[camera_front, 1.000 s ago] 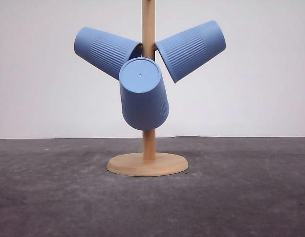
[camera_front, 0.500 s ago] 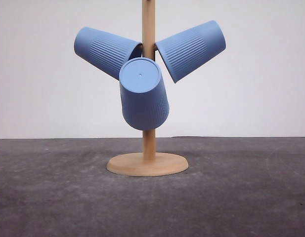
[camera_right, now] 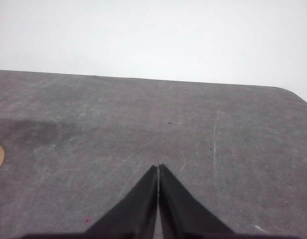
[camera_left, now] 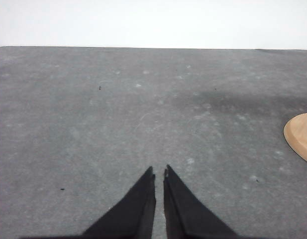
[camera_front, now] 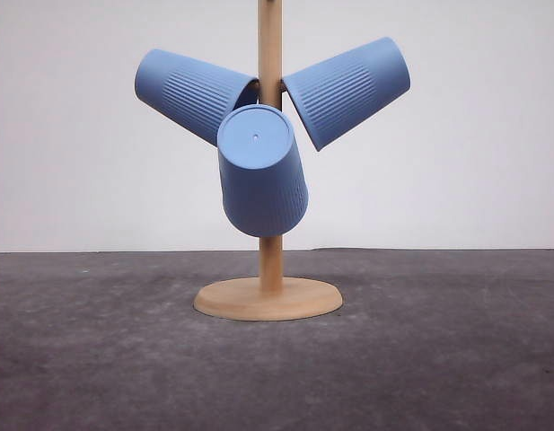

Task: Place three cups

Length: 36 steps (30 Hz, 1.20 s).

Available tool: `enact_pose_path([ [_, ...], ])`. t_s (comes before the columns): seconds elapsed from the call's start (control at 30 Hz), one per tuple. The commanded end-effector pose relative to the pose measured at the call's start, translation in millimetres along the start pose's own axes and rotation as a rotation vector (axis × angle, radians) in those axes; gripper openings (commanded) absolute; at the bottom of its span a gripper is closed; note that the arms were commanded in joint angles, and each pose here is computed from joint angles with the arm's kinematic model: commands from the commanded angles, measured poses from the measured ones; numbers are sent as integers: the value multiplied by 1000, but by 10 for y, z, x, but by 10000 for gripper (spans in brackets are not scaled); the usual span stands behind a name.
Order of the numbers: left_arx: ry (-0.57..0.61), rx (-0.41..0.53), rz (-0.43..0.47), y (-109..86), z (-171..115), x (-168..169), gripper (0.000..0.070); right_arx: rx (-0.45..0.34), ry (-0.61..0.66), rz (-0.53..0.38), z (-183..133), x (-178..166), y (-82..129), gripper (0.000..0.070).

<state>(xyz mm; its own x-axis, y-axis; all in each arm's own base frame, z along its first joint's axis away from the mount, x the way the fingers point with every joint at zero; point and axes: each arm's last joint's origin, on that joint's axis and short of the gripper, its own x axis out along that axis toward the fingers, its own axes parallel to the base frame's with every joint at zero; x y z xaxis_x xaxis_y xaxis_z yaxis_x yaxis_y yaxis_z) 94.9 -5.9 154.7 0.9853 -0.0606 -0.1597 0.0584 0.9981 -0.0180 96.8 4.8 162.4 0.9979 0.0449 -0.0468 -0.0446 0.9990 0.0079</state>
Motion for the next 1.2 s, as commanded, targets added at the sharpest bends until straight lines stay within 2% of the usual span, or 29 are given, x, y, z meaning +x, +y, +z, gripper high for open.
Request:
enact_pose_path([
  [0.0, 17, 7, 0, 0, -50, 14, 24, 15, -11, 2, 7, 2, 3, 0],
  [1.17, 17, 7, 0, 0, -50, 14, 24, 14, -11, 2, 7, 2, 3, 0],
])
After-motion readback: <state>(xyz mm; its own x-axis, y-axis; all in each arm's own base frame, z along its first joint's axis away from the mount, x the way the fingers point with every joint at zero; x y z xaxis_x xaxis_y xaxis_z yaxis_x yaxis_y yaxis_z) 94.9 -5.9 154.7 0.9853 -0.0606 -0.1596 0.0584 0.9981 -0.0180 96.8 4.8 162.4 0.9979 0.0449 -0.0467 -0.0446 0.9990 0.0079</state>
